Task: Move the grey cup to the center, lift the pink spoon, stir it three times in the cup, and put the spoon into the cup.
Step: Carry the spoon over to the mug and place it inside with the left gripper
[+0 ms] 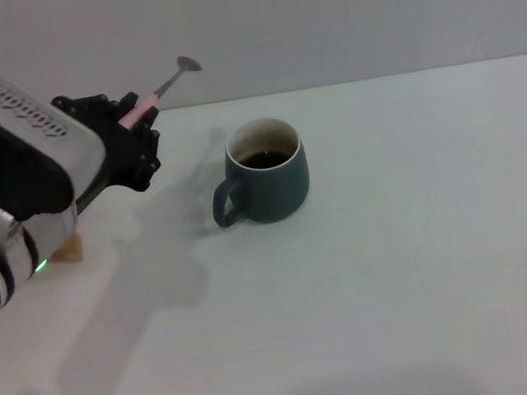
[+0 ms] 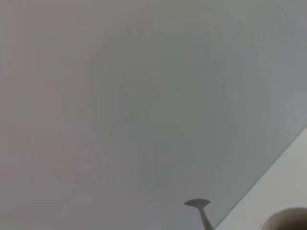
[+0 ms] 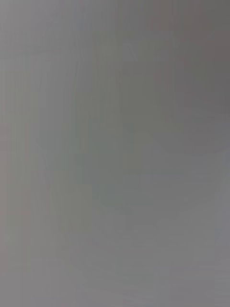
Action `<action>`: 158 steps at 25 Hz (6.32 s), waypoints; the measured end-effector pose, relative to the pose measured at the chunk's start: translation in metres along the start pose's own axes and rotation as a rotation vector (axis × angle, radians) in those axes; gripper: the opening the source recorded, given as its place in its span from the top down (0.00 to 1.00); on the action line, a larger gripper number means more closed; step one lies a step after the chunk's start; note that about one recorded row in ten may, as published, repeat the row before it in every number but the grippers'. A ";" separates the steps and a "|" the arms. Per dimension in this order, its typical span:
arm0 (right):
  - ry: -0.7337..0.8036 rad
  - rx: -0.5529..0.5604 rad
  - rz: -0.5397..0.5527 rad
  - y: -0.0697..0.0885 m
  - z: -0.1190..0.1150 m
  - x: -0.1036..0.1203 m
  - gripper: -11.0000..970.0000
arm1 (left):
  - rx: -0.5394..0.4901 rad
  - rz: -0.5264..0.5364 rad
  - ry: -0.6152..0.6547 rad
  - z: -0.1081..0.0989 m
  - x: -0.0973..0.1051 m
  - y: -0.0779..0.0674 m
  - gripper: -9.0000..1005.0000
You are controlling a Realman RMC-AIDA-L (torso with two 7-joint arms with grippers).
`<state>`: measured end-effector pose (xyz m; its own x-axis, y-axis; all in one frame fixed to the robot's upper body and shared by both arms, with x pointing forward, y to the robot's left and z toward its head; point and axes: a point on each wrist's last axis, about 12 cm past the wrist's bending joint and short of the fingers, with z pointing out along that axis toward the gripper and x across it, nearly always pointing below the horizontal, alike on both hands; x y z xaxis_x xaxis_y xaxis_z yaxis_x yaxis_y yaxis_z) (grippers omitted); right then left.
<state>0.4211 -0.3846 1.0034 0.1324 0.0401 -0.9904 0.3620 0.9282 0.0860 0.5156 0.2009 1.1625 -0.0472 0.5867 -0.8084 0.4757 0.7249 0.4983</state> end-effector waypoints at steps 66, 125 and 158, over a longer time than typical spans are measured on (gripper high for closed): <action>-0.002 0.018 -0.004 -0.006 -0.008 0.000 0.15 | 0.335 0.202 0.180 0.030 -0.036 -0.001 0.80; 0.005 0.020 -0.008 -0.009 -0.015 0.001 0.15 | 0.341 0.243 0.243 0.073 -0.027 0.002 0.79; 0.009 0.017 -0.008 -0.008 -0.014 0.001 0.16 | 0.343 0.306 0.254 0.076 -0.034 -0.002 0.78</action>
<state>0.4051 -0.3869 0.9997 0.1215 0.0364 -0.9919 0.3786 0.9221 0.0802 0.5833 0.1519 1.1655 -0.0525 0.8532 -0.5190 0.7594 0.3715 0.5341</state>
